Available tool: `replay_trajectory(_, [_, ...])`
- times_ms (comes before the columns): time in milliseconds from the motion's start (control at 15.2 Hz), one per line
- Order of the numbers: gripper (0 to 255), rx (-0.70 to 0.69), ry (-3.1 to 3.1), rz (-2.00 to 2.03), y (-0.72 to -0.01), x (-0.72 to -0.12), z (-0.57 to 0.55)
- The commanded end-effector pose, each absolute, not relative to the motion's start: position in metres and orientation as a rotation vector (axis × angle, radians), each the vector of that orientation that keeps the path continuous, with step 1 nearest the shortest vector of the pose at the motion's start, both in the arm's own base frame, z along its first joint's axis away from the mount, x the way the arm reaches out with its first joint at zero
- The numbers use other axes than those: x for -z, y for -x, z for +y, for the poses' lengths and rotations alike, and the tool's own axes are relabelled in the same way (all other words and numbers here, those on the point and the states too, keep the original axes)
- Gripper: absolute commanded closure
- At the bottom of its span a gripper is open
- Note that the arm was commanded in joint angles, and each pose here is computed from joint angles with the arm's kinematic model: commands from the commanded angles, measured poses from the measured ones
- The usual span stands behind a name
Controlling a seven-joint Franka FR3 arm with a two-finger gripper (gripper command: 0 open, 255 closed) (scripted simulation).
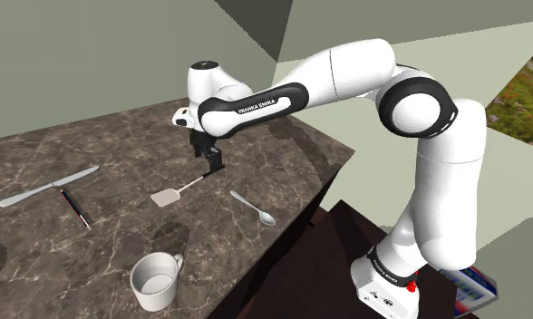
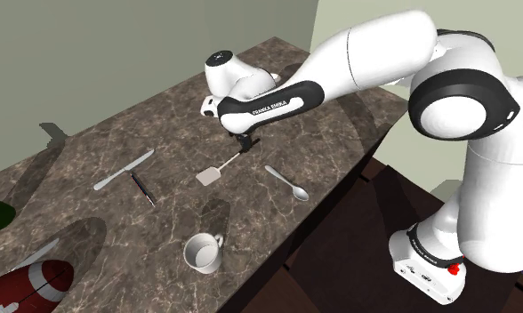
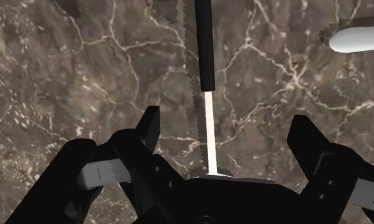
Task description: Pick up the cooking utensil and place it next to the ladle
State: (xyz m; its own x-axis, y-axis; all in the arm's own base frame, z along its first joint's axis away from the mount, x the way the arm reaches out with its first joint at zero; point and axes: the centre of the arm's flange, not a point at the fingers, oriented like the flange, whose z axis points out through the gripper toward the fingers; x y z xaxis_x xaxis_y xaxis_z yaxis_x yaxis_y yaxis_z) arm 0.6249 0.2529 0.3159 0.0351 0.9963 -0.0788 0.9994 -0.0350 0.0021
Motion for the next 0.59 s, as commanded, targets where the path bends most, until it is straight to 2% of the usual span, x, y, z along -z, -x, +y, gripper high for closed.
replay_trajectory(0, [0,0.075,-2.143,2.224,-0.629,-0.302,0.273])
replay_trajectory(528, [0,0.069,-2.092,2.276,-0.63,-0.262,0.286])
